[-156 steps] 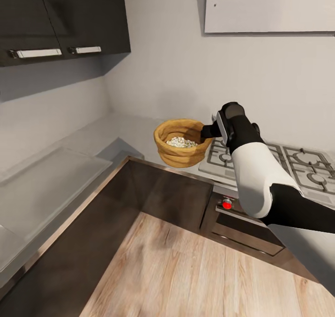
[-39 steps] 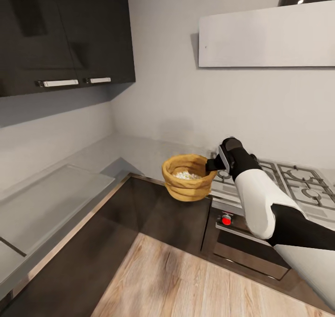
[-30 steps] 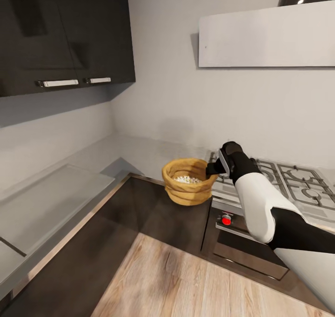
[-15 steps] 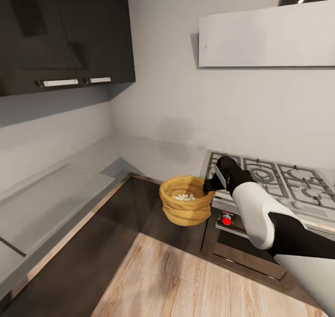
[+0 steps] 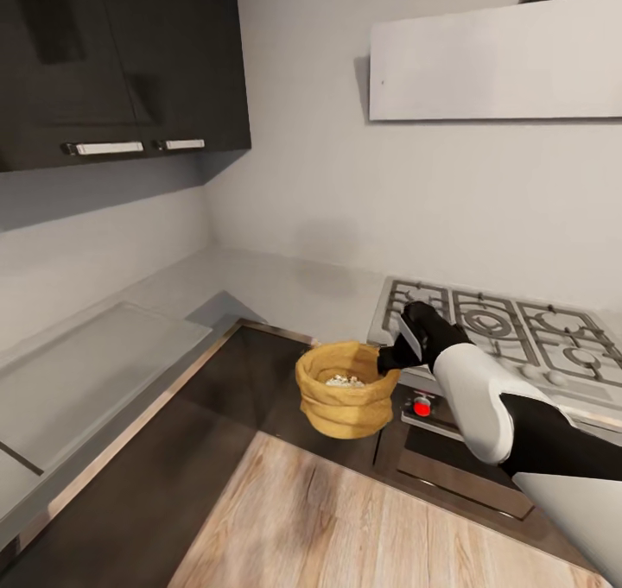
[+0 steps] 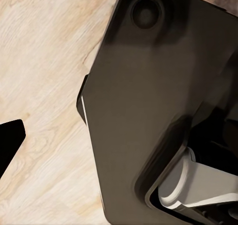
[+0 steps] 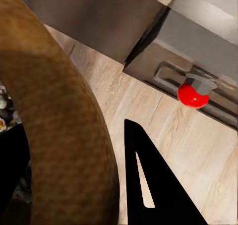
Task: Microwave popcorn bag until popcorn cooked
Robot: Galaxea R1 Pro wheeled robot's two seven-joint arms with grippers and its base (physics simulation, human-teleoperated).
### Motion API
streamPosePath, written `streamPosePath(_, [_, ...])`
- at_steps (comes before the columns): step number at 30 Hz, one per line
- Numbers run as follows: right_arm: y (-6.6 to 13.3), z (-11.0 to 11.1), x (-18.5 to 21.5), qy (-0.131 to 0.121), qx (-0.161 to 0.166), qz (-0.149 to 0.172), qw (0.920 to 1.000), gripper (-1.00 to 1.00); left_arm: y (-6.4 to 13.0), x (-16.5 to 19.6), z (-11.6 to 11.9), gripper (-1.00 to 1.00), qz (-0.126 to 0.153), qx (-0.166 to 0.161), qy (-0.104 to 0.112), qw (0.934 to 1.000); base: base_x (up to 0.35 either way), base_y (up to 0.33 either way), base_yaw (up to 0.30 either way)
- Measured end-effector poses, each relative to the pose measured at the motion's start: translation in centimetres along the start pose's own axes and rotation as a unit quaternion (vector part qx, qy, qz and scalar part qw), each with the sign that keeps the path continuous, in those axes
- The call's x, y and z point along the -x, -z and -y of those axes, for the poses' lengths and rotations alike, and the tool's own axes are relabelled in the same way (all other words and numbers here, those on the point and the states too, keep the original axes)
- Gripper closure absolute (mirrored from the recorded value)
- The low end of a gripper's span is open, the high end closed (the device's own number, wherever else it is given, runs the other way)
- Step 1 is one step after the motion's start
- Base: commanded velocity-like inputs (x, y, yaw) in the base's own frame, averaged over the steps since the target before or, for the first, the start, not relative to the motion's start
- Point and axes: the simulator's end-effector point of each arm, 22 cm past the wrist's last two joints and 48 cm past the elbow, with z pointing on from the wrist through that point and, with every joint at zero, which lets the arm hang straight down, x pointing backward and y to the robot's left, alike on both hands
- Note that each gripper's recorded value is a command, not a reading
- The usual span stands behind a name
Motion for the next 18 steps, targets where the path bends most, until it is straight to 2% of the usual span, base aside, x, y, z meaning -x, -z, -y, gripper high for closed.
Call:
streamPosePath(4, [-2.0,0.3,-2.4,-0.007,0.017,-0.025,0.9995,1.0,-0.4,0.1,0.1,-1.0,0.0,0.0,0.0,1.0,0.0,0.0,0.0])
streamPosePath(7, [-2.5,0.0,-2.8,-0.008,0.03,-0.029,0.9991,1.0,-0.7,0.2,0.1,-1.0,0.0,0.0,0.0,1.0,0.0,0.0,0.0])
streamPosePath(18, [-3.8,-0.1,-3.0,-0.009,0.034,-0.03,0.9989,1.0,-1.9,0.5,0.4,-1.0,0.001,0.0,0.0,1.0,0.0,0.0,0.0])
